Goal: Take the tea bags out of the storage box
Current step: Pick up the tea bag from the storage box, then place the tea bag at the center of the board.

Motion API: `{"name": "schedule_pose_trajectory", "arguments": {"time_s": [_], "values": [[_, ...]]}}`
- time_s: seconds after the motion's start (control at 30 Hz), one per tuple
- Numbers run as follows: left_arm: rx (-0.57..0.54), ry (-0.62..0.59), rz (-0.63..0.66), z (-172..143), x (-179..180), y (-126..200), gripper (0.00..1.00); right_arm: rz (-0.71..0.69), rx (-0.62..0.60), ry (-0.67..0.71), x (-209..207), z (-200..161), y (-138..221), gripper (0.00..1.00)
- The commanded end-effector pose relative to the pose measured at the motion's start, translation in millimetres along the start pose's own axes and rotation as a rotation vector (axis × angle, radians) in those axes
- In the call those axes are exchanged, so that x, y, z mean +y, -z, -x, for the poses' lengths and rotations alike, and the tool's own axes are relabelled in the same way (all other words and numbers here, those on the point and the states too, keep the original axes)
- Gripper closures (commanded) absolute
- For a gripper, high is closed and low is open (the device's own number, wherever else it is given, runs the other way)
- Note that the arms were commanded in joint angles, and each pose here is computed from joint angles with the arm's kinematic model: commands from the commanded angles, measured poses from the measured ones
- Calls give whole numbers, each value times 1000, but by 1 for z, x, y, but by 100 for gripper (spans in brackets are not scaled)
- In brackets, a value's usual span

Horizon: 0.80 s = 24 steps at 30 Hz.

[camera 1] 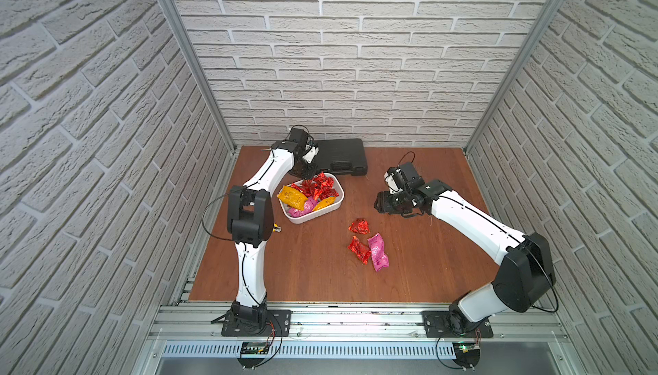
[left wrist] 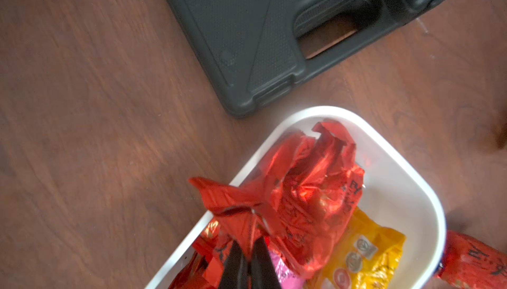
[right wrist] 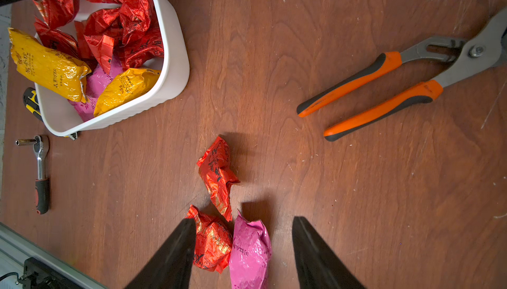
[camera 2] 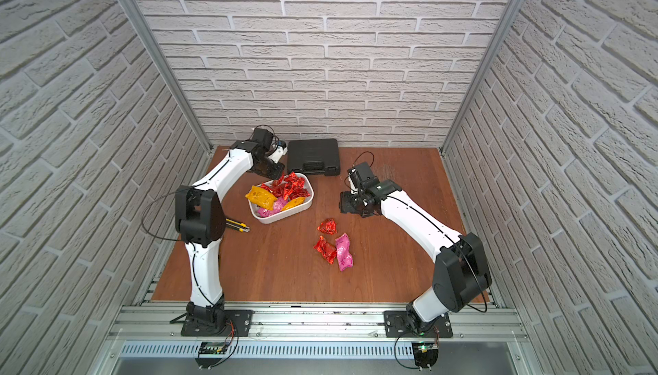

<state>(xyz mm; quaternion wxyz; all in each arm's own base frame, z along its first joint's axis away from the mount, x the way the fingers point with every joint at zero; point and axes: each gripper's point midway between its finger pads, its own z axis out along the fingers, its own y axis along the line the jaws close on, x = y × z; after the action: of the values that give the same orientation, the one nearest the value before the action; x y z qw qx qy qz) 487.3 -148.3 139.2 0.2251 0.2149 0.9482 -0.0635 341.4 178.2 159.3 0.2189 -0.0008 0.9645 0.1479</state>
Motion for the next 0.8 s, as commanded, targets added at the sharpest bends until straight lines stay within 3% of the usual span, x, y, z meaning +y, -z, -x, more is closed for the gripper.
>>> {"name": "schedule_pose_trajectory", "arguments": {"time_s": [0.0,0.17,0.37,0.57,0.77], "values": [[-143,32,48,23,-1,53,100,33,-65,-15,3,7,18,39],[-203,108,22,4,-38,94,100,28,-61,-24,-2,-2,21,39],[-182,297,16,-64,-98,107,100,32,-65,-56,-11,-20,20,39],[-73,468,-46,-129,-151,66,100,30,-47,-72,-20,-41,19,40],[37,427,-57,-140,-183,25,100,19,-52,-77,-28,-52,28,40]]}}
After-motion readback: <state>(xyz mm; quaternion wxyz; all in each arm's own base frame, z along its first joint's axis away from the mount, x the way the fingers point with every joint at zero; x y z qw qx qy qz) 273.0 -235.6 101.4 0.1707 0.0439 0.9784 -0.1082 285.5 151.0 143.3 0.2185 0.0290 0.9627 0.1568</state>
